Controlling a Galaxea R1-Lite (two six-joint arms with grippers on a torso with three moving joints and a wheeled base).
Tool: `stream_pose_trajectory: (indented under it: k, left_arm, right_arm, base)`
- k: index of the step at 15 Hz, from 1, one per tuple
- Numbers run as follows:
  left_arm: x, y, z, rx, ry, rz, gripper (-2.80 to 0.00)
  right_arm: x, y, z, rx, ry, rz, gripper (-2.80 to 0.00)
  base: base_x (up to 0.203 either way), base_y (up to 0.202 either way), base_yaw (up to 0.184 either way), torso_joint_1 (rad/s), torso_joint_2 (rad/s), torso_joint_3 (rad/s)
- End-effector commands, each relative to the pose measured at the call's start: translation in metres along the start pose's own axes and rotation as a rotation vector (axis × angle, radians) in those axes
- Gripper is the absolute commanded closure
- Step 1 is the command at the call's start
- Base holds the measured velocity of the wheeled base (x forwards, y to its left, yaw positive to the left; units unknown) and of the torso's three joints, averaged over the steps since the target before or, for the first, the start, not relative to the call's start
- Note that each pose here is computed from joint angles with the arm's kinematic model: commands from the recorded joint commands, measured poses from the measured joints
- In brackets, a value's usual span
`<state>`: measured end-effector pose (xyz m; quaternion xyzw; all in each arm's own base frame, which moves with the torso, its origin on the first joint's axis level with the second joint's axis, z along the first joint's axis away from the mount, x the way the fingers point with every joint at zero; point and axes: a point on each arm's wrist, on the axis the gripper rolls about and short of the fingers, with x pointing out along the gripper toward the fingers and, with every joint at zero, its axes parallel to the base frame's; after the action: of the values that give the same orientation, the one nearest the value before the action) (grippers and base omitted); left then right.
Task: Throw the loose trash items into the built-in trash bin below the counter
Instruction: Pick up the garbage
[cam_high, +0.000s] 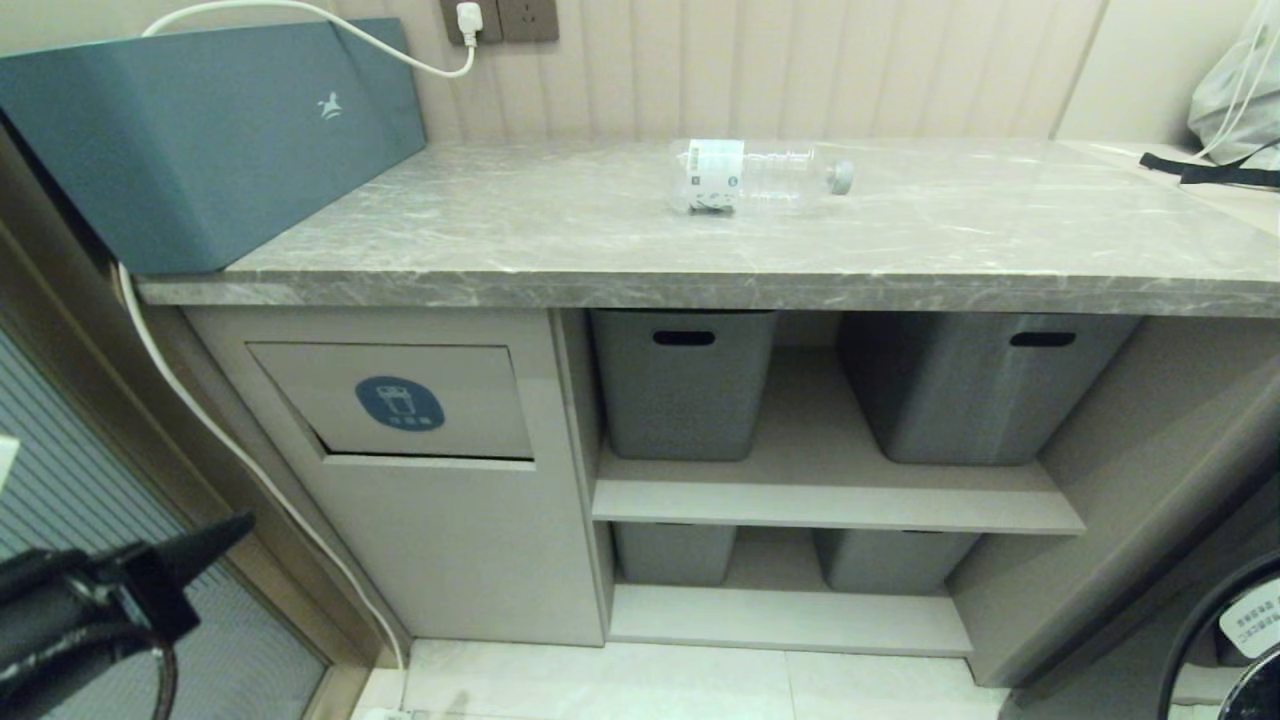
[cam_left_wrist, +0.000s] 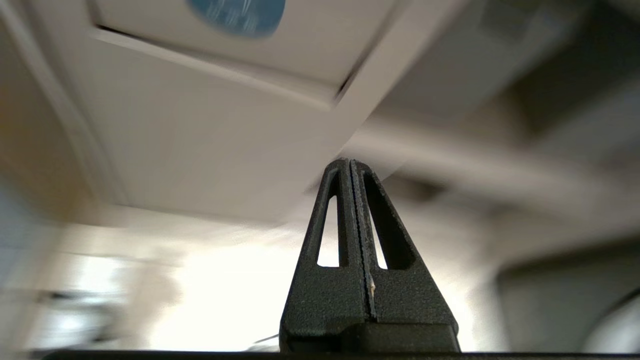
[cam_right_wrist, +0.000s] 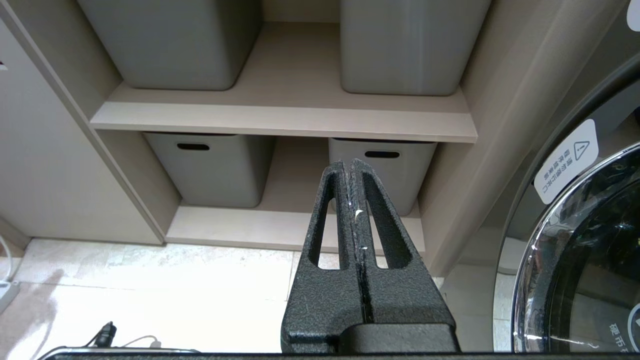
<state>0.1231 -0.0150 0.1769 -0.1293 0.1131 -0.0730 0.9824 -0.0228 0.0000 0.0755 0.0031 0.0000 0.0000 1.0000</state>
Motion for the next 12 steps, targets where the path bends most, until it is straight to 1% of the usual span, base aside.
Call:
stream_pose_trajectory:
  k: [1, 3, 4, 7, 8, 9, 10, 11, 12]
  left_arm:
    - [-0.022, 0.003, -0.018, 0.17, -0.012, -0.003, 0.0]
    - [-0.038, 0.013, -0.057, 0.231, 0.079, 0.028, 0.0]
    - [-0.046, 0.017, -0.071, 0.244, 0.104, 0.035, 0.0]
    - [-0.078, 0.022, -0.1, 0.251, 0.179, 0.054, 0.0]
    - [-0.088, 0.025, -0.11, 0.246, 0.25, 0.087, 0.0]
    - [-0.095, 0.027, -0.116, 0.242, 0.258, 0.117, 0.0]
    - [-0.099, 0.027, -0.116, 0.24, 0.229, 0.153, 0.0]
    - [-0.102, 0.026, -0.116, 0.238, 0.19, 0.211, 0.0]
    - [-0.105, 0.026, -0.118, 0.244, 0.137, 0.254, 0.0]
  right_arm:
    - [0.0, 0.0, 0.0, 0.0, 0.0, 0.0, 0.0]
    - [0.0, 0.0, 0.0, 0.0, 0.0, 0.0, 0.0]
    - [0.0, 0.0, 0.0, 0.0, 0.0, 0.0, 0.0]
    - [0.0, 0.0, 0.0, -0.005, 0.0, -0.002, 0.0]
    - [0.0, 0.0, 0.0, -0.001, 0.0, 0.0, 0.0]
    - [0.0, 0.0, 0.0, 0.0, 0.0, 0.0, 0.0]
    - [0.0, 0.0, 0.0, 0.0, 0.0, 0.0, 0.0]
    - [0.0, 0.0, 0.0, 0.0, 0.0, 0.0, 0.0]
    - [0.0, 0.0, 0.0, 0.0, -0.002, 0.0, 0.0]
  base:
    - [0.0, 0.0, 0.0, 0.0, 0.0, 0.0]
    - [0.0, 0.0, 0.0, 0.0, 0.0, 0.0]
    - [0.0, 0.0, 0.0, 0.0, 0.0, 0.0]
    - [0.0, 0.0, 0.0, 0.0, 0.0, 0.0]
    - [0.0, 0.0, 0.0, 0.0, 0.0, 0.0]
    - [0.0, 0.0, 0.0, 0.0, 0.0, 0.0]
    - [0.0, 0.0, 0.0, 0.0, 0.0, 0.0]
    - [0.0, 0.0, 0.0, 0.0, 0.0, 0.0]
    - [0.0, 0.0, 0.0, 0.0, 0.0, 0.0]
